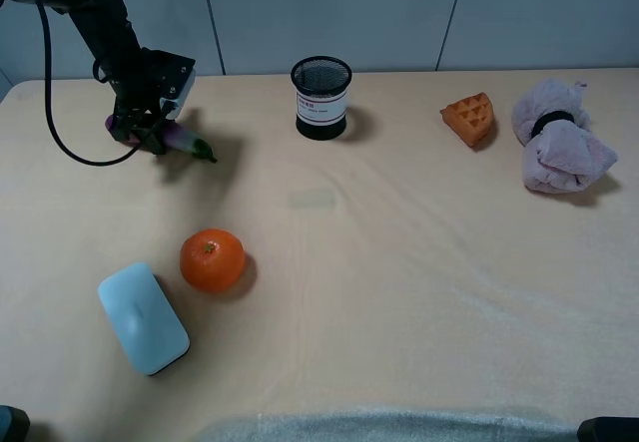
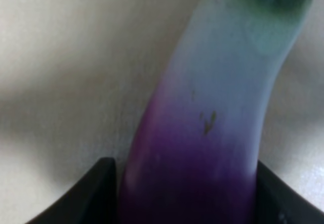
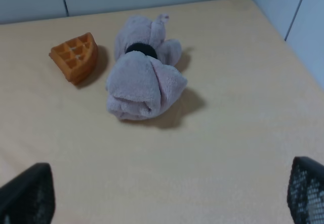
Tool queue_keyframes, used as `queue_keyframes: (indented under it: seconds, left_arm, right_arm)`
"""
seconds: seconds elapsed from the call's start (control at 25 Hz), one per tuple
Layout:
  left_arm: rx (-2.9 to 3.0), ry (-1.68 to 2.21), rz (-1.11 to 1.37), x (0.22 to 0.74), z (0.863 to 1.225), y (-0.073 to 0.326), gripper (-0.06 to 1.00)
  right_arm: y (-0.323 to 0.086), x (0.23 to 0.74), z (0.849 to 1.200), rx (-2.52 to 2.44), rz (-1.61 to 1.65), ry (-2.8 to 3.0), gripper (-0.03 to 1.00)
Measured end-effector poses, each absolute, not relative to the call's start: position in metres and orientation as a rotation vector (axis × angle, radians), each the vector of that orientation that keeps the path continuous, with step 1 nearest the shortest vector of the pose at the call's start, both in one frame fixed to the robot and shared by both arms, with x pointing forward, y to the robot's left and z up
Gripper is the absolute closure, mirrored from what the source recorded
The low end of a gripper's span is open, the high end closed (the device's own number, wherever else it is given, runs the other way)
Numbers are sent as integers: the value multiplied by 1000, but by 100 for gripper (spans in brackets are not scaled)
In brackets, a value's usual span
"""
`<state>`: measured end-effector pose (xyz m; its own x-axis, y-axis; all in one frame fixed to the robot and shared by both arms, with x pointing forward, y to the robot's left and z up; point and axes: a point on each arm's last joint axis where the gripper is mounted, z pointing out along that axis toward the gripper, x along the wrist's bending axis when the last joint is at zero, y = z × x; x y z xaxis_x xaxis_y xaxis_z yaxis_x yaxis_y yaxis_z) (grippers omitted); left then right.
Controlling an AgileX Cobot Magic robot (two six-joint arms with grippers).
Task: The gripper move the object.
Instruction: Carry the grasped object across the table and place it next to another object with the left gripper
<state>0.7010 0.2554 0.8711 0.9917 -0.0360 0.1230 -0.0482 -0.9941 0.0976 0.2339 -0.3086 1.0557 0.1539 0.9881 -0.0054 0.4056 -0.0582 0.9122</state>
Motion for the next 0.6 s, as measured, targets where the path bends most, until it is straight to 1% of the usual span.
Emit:
queue_keyframes:
  seconds: [0.6]
  left_arm:
    - [3034,-65,188,701,872,255,43]
  right_arm:
    - [-309,234,1056,1600,884,1375,28]
